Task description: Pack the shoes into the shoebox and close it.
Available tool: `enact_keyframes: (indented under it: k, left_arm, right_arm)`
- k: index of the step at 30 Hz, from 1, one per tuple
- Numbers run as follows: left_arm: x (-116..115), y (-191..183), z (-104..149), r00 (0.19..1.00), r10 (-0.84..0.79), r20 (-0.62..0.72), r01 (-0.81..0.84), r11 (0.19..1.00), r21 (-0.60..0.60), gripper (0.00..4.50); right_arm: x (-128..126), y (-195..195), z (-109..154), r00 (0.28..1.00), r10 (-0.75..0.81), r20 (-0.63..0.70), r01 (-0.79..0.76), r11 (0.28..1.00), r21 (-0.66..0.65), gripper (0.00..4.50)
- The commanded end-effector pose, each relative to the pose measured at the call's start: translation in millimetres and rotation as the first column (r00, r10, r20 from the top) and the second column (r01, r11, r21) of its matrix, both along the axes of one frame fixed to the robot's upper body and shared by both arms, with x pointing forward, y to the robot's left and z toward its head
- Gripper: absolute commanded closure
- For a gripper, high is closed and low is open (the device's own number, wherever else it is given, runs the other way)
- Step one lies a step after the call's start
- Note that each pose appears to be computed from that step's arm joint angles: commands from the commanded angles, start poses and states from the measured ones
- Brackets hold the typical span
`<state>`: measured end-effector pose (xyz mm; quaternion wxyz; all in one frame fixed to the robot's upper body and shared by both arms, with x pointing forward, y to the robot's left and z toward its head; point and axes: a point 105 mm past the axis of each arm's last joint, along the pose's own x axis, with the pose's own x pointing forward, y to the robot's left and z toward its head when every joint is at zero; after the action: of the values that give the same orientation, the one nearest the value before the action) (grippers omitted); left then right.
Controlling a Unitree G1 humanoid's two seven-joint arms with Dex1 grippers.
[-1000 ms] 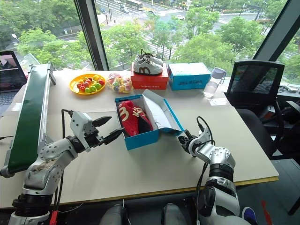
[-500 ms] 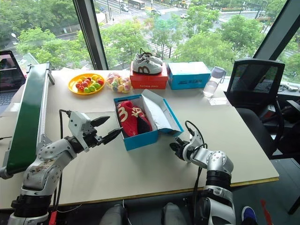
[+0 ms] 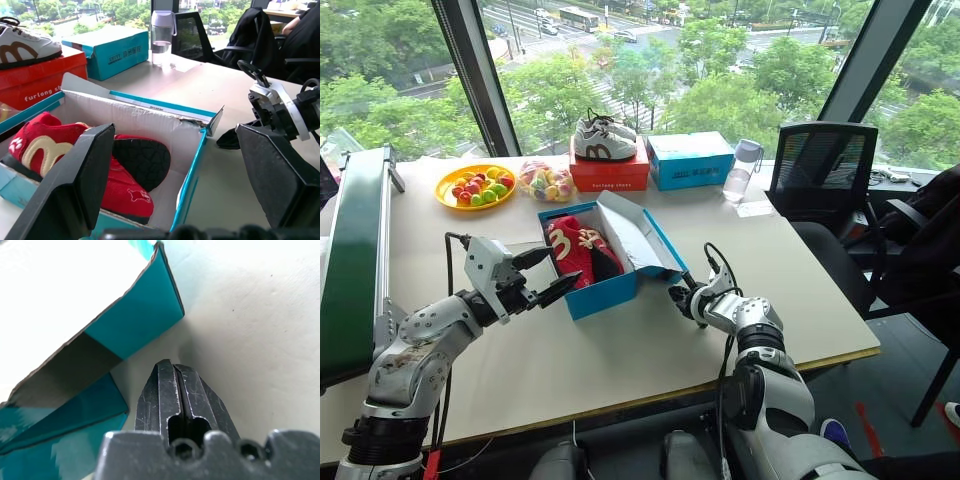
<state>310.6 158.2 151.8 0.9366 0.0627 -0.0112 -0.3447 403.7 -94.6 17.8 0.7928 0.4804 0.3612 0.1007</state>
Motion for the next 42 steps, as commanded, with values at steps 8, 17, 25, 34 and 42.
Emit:
enact_keyframes:
  k: [8,17,25,34,42]
  left_arm:
    - [-2.0,-1.0,12.1,0.999,0.0,0.051,0.0,1.0,0.004,0.39]
    - [-3.1,-2.6,11.7,0.999,-0.004,0.051,0.003,1.0,0.004,0.39]
    - [-3.6,-4.9,10.9,0.999,-0.015,0.045,0.015,1.0,0.004,0.39]
    - [-2.8,-2.9,12.9,0.999,-0.014,0.044,0.014,1.0,0.002,0.39]
    - [-9.4,10.7,14.6,0.997,0.066,0.027,-0.065,0.997,-0.031,0.39]
  right_arm:
    - [20.1,44.0,42.2,0.992,0.053,0.111,-0.064,0.994,0.091,4.48]
    - [35.5,30.1,61.9,0.978,-0.088,0.192,0.048,0.977,0.206,4.48]
    - [40.9,17.0,78.0,0.946,-0.117,0.303,0.043,0.969,0.242,4.48]
    - [43.4,-7.3,137.3,0.776,-0.137,0.616,-0.042,0.963,0.267,4.48]
    - [23.6,16.8,159.8,0.679,0.094,0.728,-0.194,0.979,0.054,4.48]
